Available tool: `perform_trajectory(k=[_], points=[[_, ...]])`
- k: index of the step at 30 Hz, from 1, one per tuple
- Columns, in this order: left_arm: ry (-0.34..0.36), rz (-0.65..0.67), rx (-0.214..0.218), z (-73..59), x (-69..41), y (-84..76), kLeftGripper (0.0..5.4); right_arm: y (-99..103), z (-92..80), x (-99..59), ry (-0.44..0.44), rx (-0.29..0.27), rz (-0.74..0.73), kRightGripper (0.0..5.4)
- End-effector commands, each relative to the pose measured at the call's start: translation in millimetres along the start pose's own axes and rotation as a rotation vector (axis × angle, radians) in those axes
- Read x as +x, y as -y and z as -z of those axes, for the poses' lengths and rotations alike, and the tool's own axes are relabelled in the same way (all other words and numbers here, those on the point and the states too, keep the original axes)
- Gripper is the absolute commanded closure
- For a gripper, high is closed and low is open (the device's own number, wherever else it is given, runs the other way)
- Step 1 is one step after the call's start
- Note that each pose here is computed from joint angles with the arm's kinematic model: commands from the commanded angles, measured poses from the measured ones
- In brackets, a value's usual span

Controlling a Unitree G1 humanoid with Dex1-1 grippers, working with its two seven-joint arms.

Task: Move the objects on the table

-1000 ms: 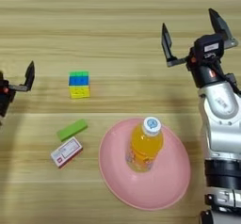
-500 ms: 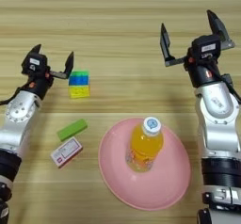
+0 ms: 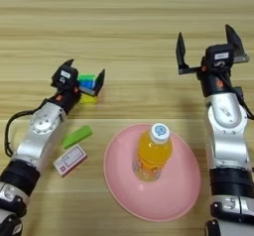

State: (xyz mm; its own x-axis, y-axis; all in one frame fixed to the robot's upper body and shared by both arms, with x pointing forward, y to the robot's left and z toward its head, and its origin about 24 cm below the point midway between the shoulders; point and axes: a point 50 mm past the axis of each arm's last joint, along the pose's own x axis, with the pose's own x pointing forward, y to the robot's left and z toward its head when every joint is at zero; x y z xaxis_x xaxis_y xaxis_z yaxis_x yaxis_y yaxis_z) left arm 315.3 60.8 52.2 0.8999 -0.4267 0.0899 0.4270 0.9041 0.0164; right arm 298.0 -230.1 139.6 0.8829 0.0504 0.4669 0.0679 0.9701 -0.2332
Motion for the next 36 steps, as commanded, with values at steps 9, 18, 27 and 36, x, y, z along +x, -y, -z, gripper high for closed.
perform_trajectory(k=[9, 18, 27, 36], points=[[-0.093, -0.097, -0.041, 13.9, 2.0, -0.5, 0.0, -1, -0.2, 0.6, -0.003, 0.0, 0.006, 0.01], [-0.094, -0.195, -0.034, 13.3, 5.8, -5.8, 0.0, -1, 0.1, 0.7, -0.004, 0.003, 0.008, 0.01], [-0.14, -0.17, -0.084, 17.8, 10.5, 0.0, 0.0, -2, 0.4, 0.2, -0.006, 0.005, 0.009, 0.01], [-0.209, -0.167, -0.161, 25.7, 11.9, 2.0, 0.0, -2, 0.7, -0.3, -0.006, 0.008, 0.012, 0.01]])
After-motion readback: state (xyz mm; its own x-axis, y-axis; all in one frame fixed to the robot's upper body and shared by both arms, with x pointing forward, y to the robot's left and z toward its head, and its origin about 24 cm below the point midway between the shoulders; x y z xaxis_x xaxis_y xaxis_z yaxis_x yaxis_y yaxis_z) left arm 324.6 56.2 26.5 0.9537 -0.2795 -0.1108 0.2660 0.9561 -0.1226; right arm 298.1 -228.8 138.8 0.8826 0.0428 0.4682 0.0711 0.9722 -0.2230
